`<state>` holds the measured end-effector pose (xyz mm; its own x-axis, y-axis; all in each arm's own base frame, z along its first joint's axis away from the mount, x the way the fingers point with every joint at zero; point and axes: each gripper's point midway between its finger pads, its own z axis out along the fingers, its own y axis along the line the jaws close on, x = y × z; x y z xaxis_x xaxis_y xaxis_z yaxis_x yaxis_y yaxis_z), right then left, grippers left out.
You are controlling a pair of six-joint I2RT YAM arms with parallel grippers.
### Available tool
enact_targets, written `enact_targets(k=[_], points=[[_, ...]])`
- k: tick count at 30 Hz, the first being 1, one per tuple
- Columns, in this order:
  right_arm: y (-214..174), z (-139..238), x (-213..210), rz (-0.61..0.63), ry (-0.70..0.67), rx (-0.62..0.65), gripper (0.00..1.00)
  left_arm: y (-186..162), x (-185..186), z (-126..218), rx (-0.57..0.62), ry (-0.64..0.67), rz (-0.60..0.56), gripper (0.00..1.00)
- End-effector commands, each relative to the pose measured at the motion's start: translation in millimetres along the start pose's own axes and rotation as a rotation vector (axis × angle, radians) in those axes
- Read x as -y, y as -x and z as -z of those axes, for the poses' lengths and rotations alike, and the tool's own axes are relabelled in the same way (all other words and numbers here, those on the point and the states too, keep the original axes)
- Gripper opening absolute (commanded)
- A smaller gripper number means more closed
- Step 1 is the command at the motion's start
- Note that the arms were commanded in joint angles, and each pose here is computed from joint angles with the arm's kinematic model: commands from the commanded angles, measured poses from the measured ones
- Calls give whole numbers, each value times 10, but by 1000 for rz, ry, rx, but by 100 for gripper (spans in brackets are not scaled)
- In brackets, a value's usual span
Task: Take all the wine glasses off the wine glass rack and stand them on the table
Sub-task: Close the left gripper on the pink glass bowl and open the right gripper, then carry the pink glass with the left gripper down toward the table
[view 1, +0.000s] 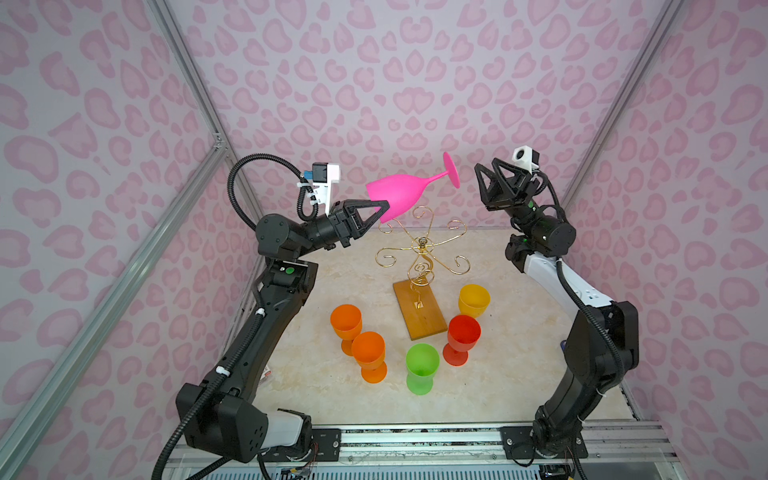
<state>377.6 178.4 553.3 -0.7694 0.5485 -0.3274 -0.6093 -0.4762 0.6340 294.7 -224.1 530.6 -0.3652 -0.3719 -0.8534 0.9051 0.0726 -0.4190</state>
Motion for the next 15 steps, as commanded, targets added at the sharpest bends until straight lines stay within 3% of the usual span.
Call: enact_targets(k=[1,8,15], points=[[-38,74,28,93,-76,-22,48,104,61,43,18,55,-77,2],[-48,247,127,276,-305,-23,50,237,11,205,53,271,-140,2],[-64,679,411,508,-729,-31,52,293,-244,669,81,684,-158,2]])
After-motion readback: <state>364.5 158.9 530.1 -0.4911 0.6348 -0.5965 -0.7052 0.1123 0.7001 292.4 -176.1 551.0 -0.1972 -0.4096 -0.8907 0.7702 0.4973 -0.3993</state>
